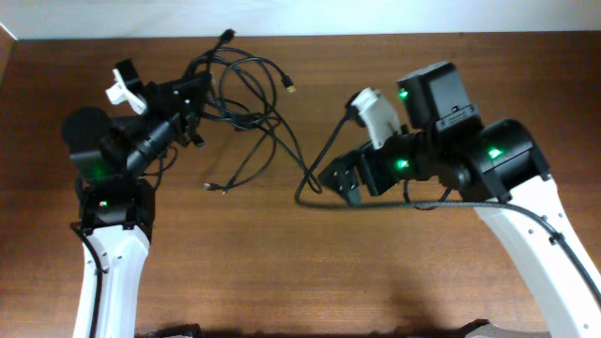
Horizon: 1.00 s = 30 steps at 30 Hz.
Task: Untangle cables
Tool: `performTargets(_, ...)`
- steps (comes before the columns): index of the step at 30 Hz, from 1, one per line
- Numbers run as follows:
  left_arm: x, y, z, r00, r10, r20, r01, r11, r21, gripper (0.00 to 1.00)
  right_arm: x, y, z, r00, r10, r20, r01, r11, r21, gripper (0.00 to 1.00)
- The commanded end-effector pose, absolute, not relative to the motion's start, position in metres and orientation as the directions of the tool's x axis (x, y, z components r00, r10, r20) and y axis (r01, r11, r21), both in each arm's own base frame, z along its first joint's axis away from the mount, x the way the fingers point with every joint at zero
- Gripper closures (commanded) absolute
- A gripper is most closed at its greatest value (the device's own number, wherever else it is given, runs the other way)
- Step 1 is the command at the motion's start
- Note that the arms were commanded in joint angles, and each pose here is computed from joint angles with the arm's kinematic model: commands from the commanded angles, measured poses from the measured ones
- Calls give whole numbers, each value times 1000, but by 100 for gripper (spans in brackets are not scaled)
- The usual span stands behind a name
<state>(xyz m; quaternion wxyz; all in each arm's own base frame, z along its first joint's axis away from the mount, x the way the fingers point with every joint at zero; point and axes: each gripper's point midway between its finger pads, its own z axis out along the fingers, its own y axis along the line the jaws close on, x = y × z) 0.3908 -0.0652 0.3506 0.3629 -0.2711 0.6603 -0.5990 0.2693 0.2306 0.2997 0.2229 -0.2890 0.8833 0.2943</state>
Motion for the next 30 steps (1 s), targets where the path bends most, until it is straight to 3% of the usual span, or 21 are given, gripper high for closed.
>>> performTargets(1, 386, -86, 358, -623, -765, -162, 101, 127, -987, 100, 257, 250, 307, -646, -455, -613, -740, 568, 360, 1)
performTargets(10, 375, -132, 359, -696, -700, -157, 110, 112, -988, 100, 248, 261, 305, -624, -486, -612, -764, 543, 348, 2)
performTargets(12, 373, -138, 360, -711, -692, -126, 93, 85, -992, 100, 249, 261, 303, -628, -488, -607, -761, 548, 347, 26)
performTargets(13, 373, -138, 360, -711, -692, -123, 91, 83, -992, 100, 250, 262, 301, -631, -490, -601, -759, 549, 350, 45)
performTargets(15, 373, -138, 360, -711, -692, -123, 91, 83, -992, 100, 250, 262, 296, -644, -494, -584, -751, 554, 359, 96)
performTargets(22, 383, -126, 347, -655, -744, -129, 53, 126, -991, 100, 238, 272, 304, -645, -486, -589, -760, 485, 432, 96)
performTargets(30, 383, -111, 289, -603, -795, -64, -177, 212, -961, 100, 238, 268, 328, -607, -437, -663, -781, 483, 396, 96)
